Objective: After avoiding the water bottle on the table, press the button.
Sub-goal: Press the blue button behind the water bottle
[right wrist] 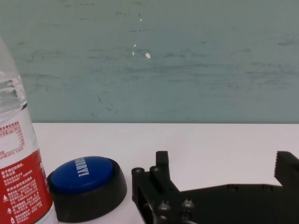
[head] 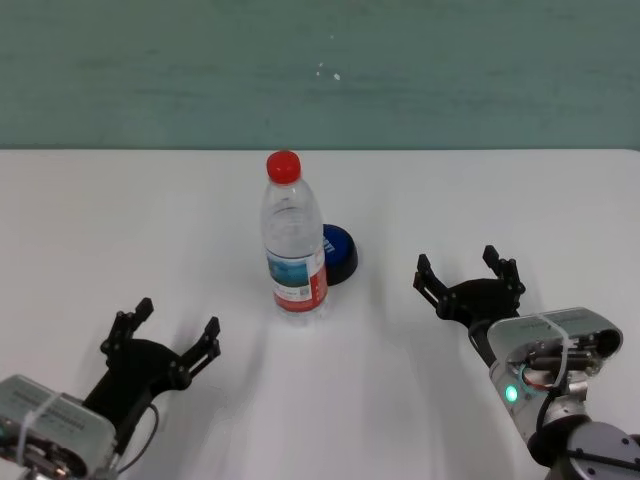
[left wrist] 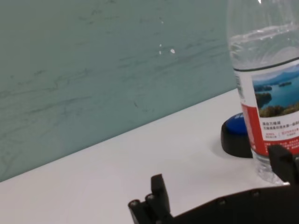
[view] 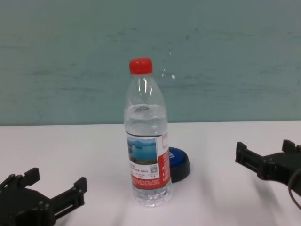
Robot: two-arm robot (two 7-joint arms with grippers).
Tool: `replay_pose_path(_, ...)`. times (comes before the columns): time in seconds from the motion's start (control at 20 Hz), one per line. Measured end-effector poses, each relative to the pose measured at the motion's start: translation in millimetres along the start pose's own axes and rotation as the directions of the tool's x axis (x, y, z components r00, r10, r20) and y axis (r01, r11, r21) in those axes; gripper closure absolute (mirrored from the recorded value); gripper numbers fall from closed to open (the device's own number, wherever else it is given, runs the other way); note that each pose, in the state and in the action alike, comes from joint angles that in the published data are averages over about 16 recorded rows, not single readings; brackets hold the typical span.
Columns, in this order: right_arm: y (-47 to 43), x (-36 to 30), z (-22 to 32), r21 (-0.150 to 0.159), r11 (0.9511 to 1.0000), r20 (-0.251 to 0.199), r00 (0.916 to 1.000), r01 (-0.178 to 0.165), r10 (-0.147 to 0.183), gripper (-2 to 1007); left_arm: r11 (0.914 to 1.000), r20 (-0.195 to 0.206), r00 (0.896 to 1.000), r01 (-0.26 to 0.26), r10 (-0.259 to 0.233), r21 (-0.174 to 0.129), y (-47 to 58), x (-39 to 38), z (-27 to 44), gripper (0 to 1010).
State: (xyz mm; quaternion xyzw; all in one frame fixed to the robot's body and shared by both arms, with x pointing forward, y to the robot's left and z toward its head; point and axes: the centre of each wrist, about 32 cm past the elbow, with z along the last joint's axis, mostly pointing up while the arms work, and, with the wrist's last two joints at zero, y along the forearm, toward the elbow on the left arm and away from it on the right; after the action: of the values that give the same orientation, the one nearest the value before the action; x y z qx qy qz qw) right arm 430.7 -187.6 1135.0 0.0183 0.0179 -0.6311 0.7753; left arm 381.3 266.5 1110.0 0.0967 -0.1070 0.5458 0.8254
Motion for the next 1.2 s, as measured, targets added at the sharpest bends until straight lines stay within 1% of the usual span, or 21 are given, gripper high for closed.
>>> replay_pose_path(0.25,0.0,0.0,0.0,0.000,1.0000,0.000,1.0000,0.000,0.000,1,1.0000,-0.006,1.000,-0.008,0.008,0.003,-0.6,0.0,0.1,10)
replay_pose_path(1.2,0.0,0.0,0.0,0.000,1.0000,0.000,1.0000,0.000,0.000,1,1.0000,-0.002,1.000,0.003,-0.003,-0.003,0.2,0.1,0.1,10)
